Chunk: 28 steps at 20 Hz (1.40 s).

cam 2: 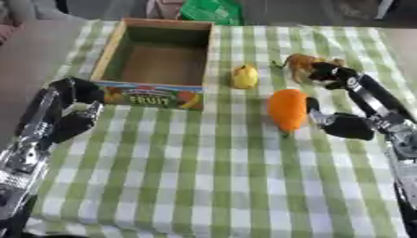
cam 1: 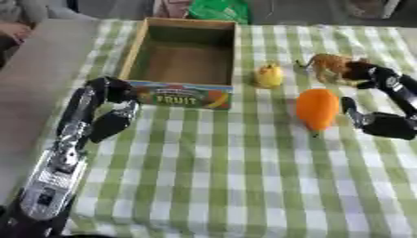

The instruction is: Pick up objects on the table and place them in the box.

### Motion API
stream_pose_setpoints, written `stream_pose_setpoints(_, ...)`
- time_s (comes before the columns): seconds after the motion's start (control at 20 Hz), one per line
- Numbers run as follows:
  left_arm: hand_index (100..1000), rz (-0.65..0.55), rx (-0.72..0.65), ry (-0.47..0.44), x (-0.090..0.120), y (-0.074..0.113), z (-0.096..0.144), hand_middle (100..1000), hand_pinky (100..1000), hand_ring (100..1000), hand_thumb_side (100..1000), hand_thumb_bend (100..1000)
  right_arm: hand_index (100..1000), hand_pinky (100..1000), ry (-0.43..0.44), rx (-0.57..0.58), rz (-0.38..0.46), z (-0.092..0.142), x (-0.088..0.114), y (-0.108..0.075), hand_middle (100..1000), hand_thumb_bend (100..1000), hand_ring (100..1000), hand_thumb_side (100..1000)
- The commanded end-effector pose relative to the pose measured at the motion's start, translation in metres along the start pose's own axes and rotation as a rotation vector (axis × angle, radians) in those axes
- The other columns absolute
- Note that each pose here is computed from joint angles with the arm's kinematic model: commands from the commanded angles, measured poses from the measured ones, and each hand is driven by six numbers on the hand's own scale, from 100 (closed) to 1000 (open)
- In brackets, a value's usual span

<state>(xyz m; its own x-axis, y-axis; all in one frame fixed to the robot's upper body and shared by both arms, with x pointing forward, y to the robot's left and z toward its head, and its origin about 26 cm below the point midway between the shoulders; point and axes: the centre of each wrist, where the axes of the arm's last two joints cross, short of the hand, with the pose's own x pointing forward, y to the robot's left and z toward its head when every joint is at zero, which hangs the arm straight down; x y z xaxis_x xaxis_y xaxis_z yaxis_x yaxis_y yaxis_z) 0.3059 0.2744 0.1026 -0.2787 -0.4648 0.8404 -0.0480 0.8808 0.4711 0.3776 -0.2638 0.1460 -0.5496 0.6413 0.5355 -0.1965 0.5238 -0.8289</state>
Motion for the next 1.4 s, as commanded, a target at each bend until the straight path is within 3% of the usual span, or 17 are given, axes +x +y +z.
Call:
stream_pose_setpoints(0.05, 636, -0.011, -0.006, -0.036, 0.007, 0.005, -0.002, 474, 680, 603, 185, 359, 954, 830, -0.006, 0.023, 0.039, -0.005, 0.0, -0.013, 800, 100, 877, 239)
stream_pose_setpoints(0.6, 647, -0.007, -0.035, -0.054, 0.007, 0.005, -0.002, 475, 683, 606, 162, 520, 950, 818, 0.035, 0.164, 0.089, -0.034, -0.018, -0.007, 793, 100, 866, 277)
stream_pose_setpoints(1.15, 651, -0.007, -0.041, -0.057, 0.007, 0.005, -0.002, 475, 683, 607, 159, 535, 948, 814, 0.112, 0.243, 0.126, -0.04, -0.04, 0.013, 796, 100, 864, 314)
stream_pose_setpoints(1.35, 651, -0.006, -0.041, -0.057, 0.007, 0.005, -0.002, 474, 683, 606, 162, 533, 918, 801, 0.127, 0.272, 0.16, -0.039, -0.044, 0.016, 774, 100, 839, 299)
stream_pose_setpoints(1.4, 651, -0.007, -0.041, -0.057, 0.007, 0.005, -0.002, 474, 683, 606, 162, 534, 887, 780, 0.129, 0.28, 0.168, -0.038, -0.044, 0.015, 728, 100, 802, 255)
